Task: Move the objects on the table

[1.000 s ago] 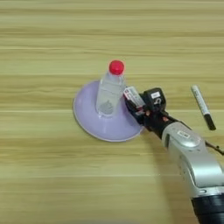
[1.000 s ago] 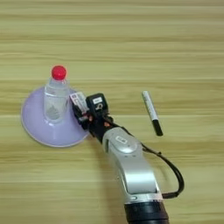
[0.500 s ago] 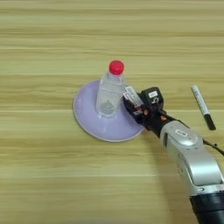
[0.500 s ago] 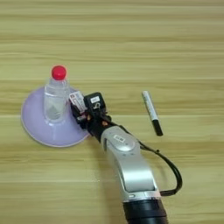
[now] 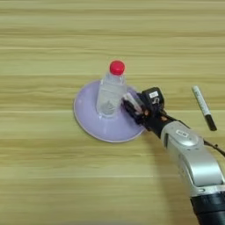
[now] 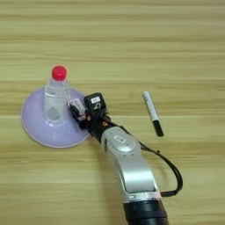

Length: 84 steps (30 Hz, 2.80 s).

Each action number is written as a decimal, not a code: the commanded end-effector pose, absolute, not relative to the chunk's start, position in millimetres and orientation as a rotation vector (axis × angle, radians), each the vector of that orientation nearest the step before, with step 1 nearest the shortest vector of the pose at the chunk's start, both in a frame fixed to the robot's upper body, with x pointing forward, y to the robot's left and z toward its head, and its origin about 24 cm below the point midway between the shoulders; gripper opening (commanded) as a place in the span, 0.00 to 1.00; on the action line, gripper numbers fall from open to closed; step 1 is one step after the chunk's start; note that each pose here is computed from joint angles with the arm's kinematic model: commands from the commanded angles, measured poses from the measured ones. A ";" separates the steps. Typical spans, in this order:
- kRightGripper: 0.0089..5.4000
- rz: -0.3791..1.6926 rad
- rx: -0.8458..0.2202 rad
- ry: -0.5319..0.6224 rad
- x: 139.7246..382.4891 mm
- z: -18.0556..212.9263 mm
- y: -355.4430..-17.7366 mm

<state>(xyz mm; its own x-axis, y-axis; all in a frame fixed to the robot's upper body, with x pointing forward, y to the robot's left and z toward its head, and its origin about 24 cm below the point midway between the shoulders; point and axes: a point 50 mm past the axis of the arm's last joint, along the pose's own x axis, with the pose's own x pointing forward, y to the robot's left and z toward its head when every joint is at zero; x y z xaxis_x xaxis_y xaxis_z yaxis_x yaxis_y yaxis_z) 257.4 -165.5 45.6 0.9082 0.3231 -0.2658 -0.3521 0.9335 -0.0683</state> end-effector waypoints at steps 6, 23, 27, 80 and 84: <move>0.71 0.340 -0.147 0.136 269.3 71.7 -167.2; 1.00 0.323 -0.157 0.130 247.0 74.8 -172.9; 1.00 0.342 -0.154 0.137 236.4 74.6 -169.0; 1.00 0.515 -0.108 0.021 273.5 93.8 -122.2; 1.00 0.506 -0.092 0.009 278.3 95.2 -122.1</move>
